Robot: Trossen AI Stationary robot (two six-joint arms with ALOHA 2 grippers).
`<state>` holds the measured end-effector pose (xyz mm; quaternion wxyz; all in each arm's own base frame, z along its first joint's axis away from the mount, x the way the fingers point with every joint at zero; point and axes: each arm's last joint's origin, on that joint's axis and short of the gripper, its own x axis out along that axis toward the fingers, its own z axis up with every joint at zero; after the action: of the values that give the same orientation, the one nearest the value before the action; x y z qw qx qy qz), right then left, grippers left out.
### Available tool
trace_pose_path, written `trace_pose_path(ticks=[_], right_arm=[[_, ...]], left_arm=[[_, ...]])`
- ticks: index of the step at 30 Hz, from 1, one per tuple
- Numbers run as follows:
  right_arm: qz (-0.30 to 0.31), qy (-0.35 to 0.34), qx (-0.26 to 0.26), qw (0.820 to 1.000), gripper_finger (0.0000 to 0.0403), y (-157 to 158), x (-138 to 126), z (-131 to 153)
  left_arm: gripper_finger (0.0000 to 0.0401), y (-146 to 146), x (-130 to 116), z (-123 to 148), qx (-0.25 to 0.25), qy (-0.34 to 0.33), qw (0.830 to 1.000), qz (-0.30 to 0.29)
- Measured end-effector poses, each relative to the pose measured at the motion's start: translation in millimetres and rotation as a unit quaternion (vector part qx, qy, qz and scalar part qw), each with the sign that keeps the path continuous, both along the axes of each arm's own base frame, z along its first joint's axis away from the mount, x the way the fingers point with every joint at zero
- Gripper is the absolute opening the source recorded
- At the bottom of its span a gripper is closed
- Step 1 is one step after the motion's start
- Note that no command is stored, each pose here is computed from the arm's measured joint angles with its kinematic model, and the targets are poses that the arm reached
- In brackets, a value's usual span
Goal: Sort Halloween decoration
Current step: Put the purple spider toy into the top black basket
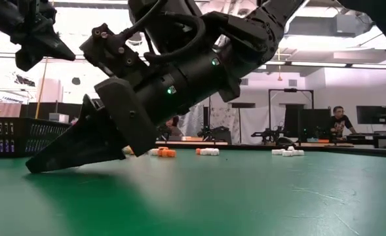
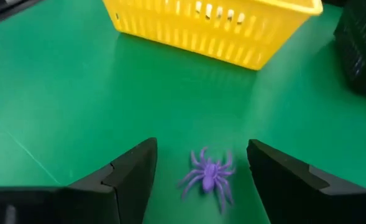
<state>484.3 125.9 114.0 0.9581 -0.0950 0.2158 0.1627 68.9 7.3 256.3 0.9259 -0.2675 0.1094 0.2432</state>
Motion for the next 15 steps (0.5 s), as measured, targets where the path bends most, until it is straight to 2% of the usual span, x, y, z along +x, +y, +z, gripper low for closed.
trace_pose_path(ticks=[8, 15], right_arm=[[-0.043, 0.029, 0.054, 0.997, 0.0272, -13.7, 2.8, -5.0], [-0.054, 0.033, 0.058, 0.996, 0.0212, -15.4, 2.9, -5.8]], left_arm=[[0.0000, 0.8, -1.4, -2.7, 0.007, 0.016, 1.000, 0.011], [0.0000, 0.8, -1.6, -3.1, 0.007, 0.018, 1.000, 0.011]])
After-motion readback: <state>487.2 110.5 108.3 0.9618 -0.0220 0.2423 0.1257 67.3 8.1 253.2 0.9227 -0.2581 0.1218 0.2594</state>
